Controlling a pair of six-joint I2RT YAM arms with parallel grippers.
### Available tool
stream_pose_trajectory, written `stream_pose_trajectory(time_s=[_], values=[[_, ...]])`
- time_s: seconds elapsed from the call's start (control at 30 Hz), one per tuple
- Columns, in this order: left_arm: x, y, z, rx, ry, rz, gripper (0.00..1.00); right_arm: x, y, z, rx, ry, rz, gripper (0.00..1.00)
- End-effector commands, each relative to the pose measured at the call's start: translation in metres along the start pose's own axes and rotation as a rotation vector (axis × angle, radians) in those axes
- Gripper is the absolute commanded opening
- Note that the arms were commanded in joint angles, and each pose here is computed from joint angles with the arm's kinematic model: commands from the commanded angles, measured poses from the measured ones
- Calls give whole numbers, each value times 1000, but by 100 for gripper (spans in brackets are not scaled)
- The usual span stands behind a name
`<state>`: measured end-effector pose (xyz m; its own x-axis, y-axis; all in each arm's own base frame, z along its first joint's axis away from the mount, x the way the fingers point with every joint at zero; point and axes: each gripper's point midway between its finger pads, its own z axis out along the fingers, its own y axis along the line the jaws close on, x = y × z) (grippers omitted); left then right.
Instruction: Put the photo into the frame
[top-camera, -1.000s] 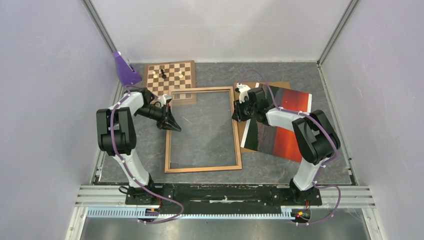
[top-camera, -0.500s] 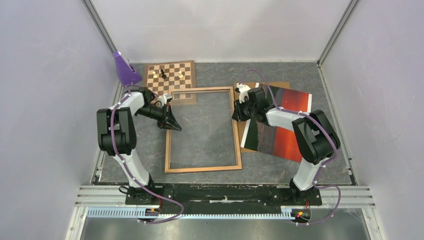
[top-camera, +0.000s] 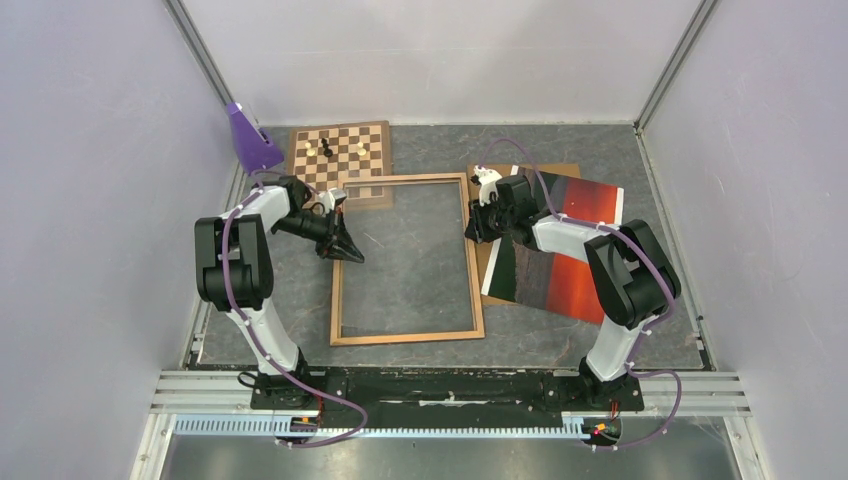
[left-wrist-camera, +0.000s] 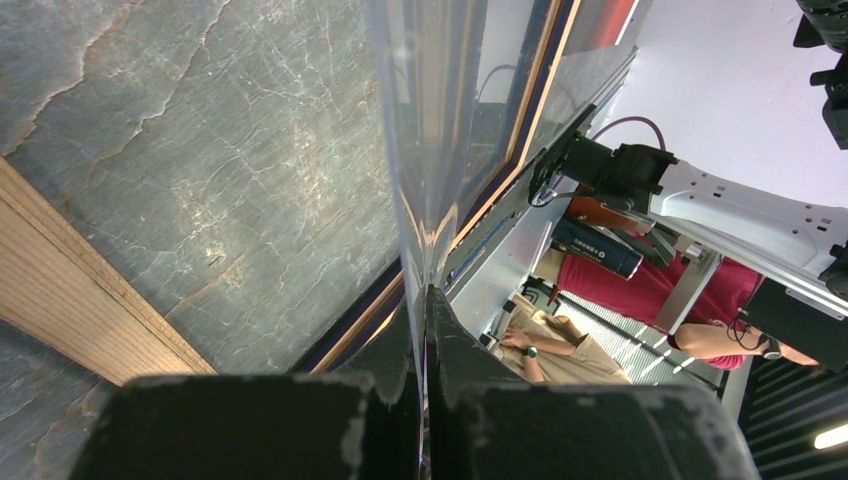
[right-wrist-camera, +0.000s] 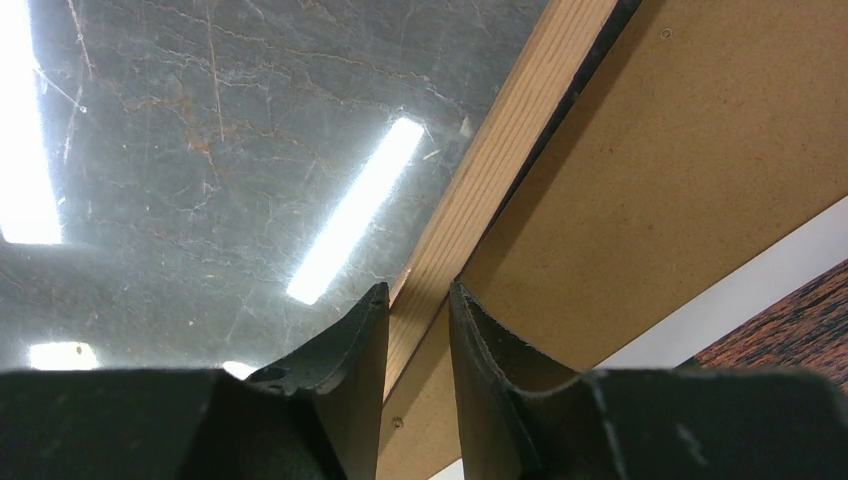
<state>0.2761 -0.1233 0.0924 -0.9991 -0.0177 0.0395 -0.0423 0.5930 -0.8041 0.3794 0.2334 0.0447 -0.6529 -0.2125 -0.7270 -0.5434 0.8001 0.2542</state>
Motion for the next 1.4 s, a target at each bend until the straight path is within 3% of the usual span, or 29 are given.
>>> stream_pose_trajectory(time_s=[0.0,0.13,0.47,1.0,1.37], values=[[-6,3,7,14,-7,39,2,-5,7,3,-35,-26,-11,30],[-6,5,7,-4,-7,37,2,-6,9,2,-36,-30,-20,31],[-7,14,9,-40,-5,26,2,-29,16,-7,17,-63,-126,55],[-8,24,12,-68,1,4,2,-64,19,-18,88,-108,-266,60],[-7,25,12,-77,3,2,2,-57,63,-3,-27,-49,-383,59]])
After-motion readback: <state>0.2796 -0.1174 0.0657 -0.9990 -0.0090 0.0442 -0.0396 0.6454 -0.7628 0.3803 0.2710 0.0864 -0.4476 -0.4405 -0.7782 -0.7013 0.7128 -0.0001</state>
